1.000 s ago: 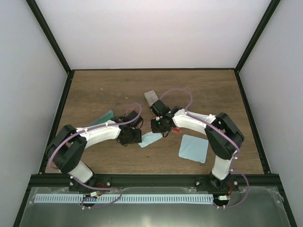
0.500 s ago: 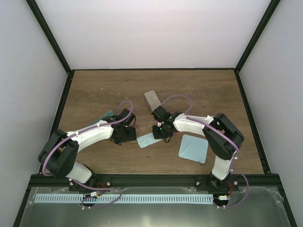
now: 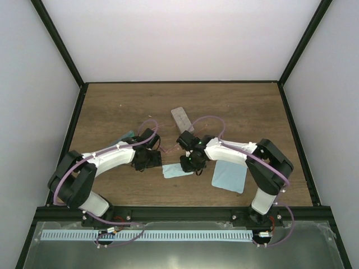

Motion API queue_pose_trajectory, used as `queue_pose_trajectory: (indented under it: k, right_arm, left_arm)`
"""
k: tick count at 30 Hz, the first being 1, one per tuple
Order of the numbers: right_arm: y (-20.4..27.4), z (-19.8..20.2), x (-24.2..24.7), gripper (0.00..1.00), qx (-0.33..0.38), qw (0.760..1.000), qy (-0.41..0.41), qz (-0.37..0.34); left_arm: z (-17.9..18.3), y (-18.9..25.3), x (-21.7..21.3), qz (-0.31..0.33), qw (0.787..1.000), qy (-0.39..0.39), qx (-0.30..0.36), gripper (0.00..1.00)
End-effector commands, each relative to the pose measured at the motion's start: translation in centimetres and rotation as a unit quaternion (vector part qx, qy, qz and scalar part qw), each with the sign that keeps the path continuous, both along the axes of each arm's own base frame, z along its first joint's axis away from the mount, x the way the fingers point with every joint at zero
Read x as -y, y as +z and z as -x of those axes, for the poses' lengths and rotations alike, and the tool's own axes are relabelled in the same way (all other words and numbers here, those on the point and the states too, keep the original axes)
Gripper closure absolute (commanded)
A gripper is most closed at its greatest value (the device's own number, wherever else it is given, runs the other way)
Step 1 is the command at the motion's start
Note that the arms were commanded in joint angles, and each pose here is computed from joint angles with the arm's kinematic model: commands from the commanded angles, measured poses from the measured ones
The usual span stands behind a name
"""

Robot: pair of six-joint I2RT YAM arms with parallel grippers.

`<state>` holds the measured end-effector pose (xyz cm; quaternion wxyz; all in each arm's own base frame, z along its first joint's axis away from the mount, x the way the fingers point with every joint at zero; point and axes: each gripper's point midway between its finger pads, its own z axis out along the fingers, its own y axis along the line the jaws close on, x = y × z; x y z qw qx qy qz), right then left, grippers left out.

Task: Organize the sunglasses
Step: Adjust the glasses cleaning cloth at the center of the board.

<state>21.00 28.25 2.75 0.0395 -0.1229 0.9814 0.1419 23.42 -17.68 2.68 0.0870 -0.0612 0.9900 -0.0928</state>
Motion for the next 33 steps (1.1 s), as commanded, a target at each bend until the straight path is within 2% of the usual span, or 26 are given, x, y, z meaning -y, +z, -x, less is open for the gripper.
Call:
queue_pose_trajectory:
  k: [1,5,7,12,17,33]
  right_arm:
    - [4.8,-2.4,0.2,0.86,0.057,0.998,-0.019,-0.006]
    - [5.5,-4.6,2.0,0.76,0.078,0.996,-0.036,0.009]
    - [4.8,-5.1,3.0,0.75,0.078,0.996,-0.039,0.025]
    - [3.0,-4.6,3.2,0.63,0.058,0.997,-0.027,0.030]
    - [1.9,-3.6,2.7,0.63,0.038,0.999,-0.019,0.013]
    - [-0.7,-0.9,1.9,0.67,0.007,0.999,0.006,0.031]
  left_arm:
    - [-0.5,0.2,0.8,0.026,1.000,0.011,0.006,0.26]
    - [0.3,0.0,0.8,0.047,0.998,0.034,0.003,0.28]
    - [0.8,0.0,1.0,0.061,0.997,0.042,0.001,0.28]
    - [1.9,-0.3,1.3,0.081,0.995,0.051,-0.008,0.27]
    - [2.3,-0.6,1.3,0.079,0.995,0.052,-0.013,0.25]
    - [1.9,-0.9,1.5,0.065,0.997,0.041,-0.018,0.24]
